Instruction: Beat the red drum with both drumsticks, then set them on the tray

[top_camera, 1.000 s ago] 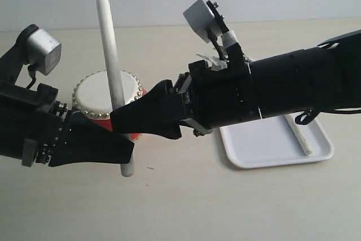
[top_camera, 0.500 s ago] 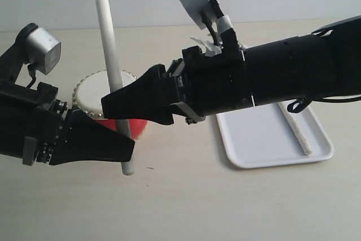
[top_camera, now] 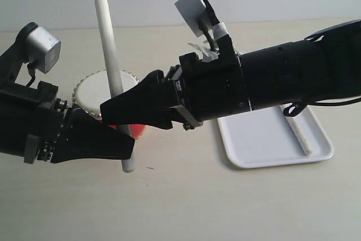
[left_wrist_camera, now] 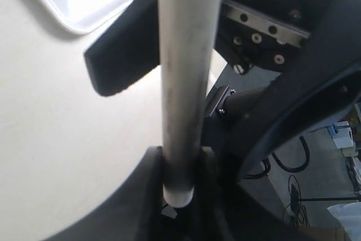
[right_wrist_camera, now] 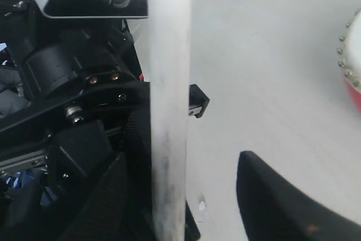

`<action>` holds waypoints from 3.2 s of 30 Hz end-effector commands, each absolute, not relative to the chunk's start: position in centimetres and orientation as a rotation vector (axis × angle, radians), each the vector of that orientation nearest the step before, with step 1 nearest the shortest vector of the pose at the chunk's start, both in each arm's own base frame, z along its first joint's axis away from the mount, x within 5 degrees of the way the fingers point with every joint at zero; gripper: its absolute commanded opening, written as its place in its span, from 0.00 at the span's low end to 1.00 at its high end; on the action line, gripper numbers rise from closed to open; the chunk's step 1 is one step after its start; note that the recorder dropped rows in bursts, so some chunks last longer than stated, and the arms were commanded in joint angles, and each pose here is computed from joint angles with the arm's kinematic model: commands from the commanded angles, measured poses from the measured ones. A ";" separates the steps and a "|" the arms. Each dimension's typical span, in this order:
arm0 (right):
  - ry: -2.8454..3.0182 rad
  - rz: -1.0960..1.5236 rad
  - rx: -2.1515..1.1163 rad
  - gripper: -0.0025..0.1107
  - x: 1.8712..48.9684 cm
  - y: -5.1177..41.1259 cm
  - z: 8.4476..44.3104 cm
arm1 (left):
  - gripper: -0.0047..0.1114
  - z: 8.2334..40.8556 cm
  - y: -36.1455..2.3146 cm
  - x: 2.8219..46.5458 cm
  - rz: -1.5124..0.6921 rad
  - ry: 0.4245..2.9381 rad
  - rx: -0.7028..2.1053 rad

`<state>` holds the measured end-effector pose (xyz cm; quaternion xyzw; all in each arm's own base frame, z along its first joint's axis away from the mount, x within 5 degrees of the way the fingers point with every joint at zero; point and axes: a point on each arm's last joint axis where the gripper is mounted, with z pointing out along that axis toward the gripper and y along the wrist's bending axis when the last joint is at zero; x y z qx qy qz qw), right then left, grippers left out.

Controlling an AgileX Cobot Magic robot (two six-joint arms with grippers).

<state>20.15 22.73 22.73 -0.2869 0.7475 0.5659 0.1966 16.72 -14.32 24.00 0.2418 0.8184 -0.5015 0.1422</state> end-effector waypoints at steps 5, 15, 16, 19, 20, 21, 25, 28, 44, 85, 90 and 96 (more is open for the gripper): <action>2.019 1.668 -0.868 0.21 19.6 23.0 23.3 | 0.04 24.1 -14.5 16.6 -1.454 2.349 0.702; 1.967 1.688 -0.918 0.02 19.4 23.0 23.6 | 0.23 24.1 -14.5 16.6 -1.448 2.342 0.712; 1.977 1.677 -0.909 0.02 19.5 23.0 23.5 | 0.30 24.1 -14.5 16.6 -1.448 2.342 0.712; 2.022 1.622 -0.870 0.02 19.9 23.0 23.2 | 0.49 24.1 -14.5 16.6 -1.447 2.341 0.714; 2.026 1.612 -0.864 0.02 20.0 22.9 23.1 | 0.54 24.1 -14.5 16.6 -1.447 2.341 0.714; 2.035 1.594 -0.856 0.02 20.1 22.9 23.0 | 0.57 24.1 -14.5 16.6 -1.447 2.341 0.714; 2.068 1.555 -0.792 0.02 20.9 22.3 22.9 | 0.57 24.1 -14.4 16.6 -1.451 2.341 0.710; 2.103 1.498 -0.677 0.02 22.4 20.8 22.9 | 0.57 24.2 -14.4 16.5 -1.455 2.343 0.718; 2.791 0.467 -0.274 0.02 28.7 9.5 22.2 | 0.04 27.1 -10.5 15.4 -1.217 2.268 0.680; 3.074 0.236 -0.165 0.08 32.9 9.3 13.0 | 0.04 27.5 -10.4 15.3 -1.223 2.257 0.636; 3.083 0.237 -0.167 0.22 32.8 9.3 13.0 | 0.04 27.5 -10.4 15.3 -1.223 2.257 0.636; 3.138 0.233 -0.178 0.32 32.3 9.2 13.0 | 0.04 27.5 -10.4 15.4 -1.217 2.257 0.631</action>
